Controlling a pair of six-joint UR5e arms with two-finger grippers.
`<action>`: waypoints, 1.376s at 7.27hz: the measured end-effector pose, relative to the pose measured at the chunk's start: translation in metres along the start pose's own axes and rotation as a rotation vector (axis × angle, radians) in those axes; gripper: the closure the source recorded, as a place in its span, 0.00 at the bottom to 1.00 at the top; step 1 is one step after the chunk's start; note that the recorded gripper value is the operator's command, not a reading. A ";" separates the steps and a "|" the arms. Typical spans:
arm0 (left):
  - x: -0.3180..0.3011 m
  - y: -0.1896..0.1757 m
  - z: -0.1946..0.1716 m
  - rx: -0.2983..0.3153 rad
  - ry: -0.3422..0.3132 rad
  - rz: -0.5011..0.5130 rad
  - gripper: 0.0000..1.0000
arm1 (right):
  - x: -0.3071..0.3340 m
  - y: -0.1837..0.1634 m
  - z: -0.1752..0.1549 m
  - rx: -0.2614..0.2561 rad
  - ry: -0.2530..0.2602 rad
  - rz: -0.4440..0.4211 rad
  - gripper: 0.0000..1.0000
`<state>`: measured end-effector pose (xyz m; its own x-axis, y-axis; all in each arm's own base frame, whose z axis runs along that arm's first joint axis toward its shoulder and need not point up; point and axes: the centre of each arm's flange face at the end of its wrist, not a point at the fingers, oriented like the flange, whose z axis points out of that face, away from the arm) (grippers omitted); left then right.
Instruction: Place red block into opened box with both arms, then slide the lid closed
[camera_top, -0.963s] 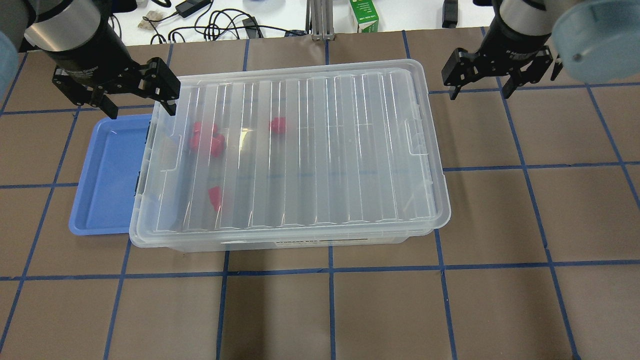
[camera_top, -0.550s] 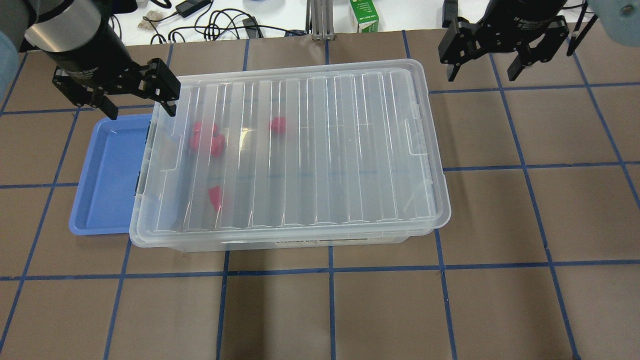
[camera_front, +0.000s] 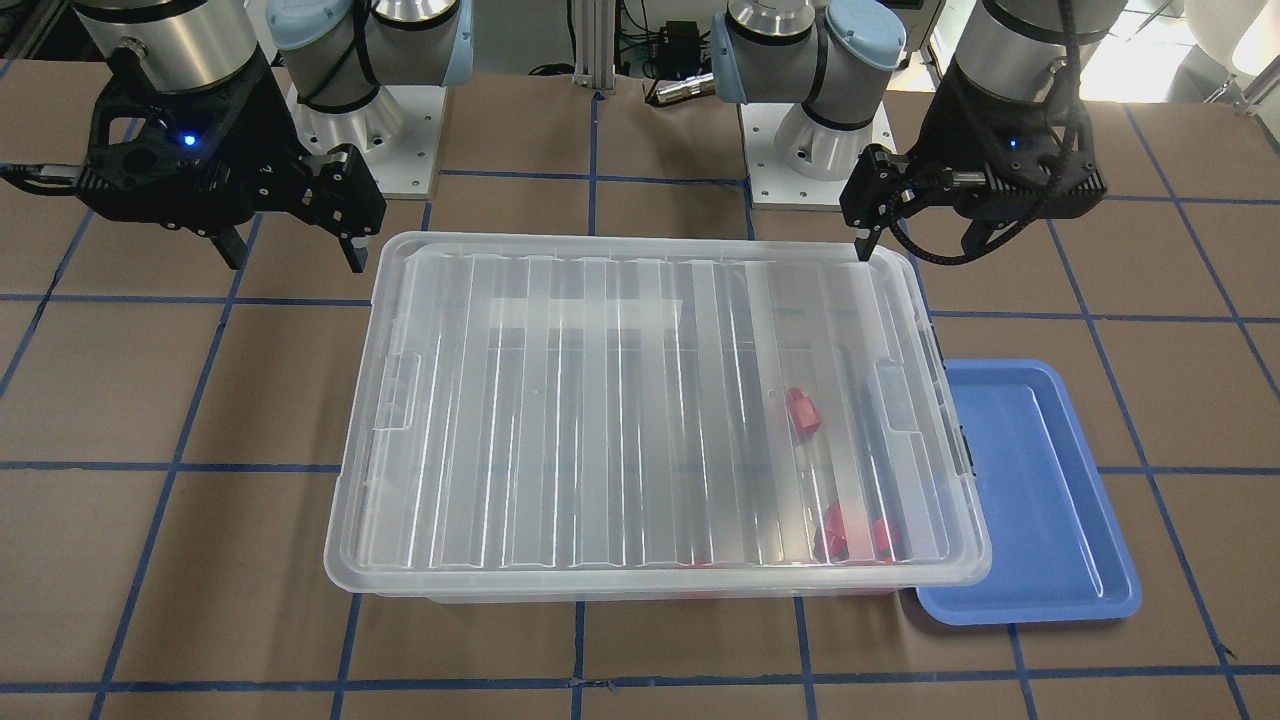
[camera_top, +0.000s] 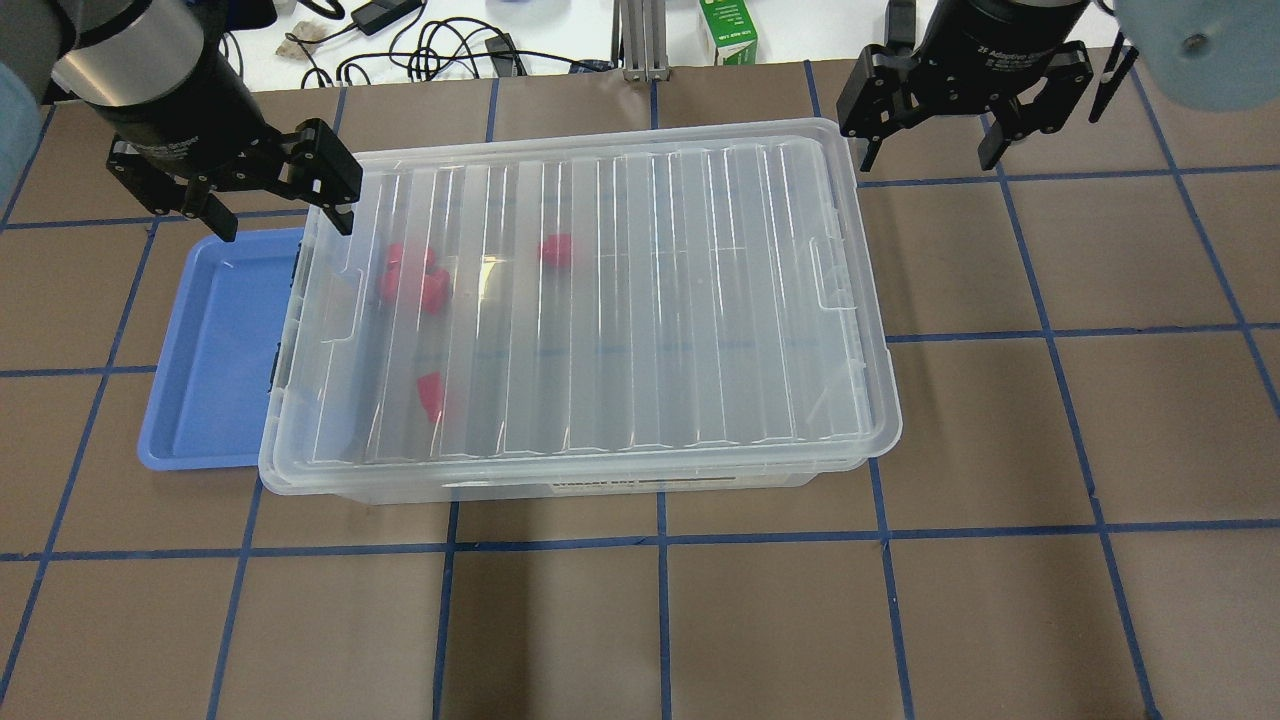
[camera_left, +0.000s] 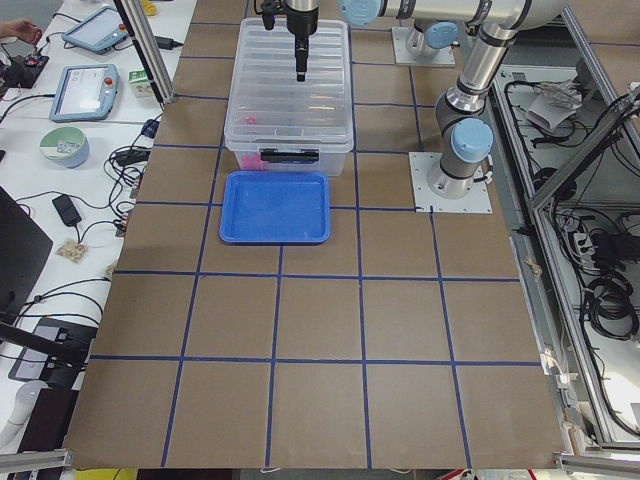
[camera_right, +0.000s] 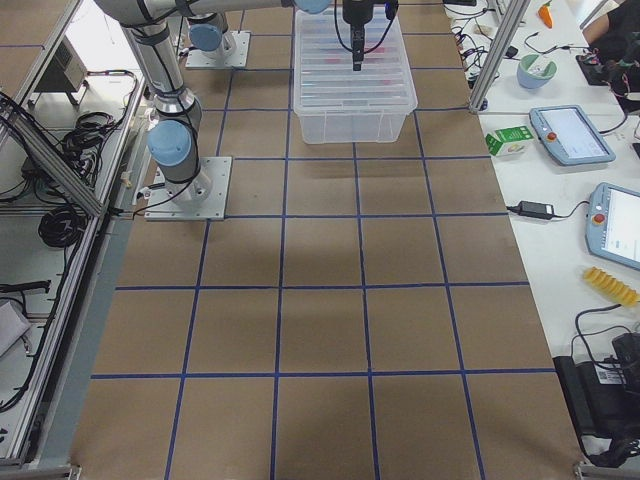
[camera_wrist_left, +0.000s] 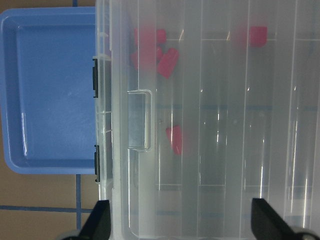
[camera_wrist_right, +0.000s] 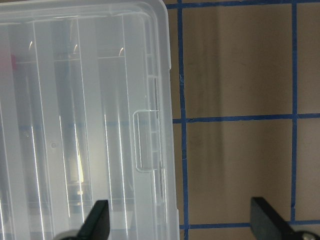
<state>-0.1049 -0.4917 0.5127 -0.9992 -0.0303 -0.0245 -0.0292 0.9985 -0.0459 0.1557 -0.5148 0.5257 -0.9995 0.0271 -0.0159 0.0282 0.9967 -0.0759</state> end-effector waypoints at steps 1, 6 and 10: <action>0.000 -0.001 0.001 -0.001 0.000 0.003 0.00 | 0.000 0.000 0.000 0.000 0.000 0.000 0.00; 0.001 -0.004 0.002 -0.002 0.002 0.008 0.00 | 0.000 0.000 0.001 -0.001 0.002 -0.012 0.00; 0.000 -0.003 0.003 -0.004 0.002 0.011 0.00 | 0.000 0.000 0.001 -0.002 0.003 -0.018 0.00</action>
<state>-0.1050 -0.4950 0.5094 -0.9995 -0.0196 -0.0234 -0.0186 0.9990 -0.0417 0.1554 -0.5153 0.5243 -0.9999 0.0097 -0.0114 0.0105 0.9972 -0.0740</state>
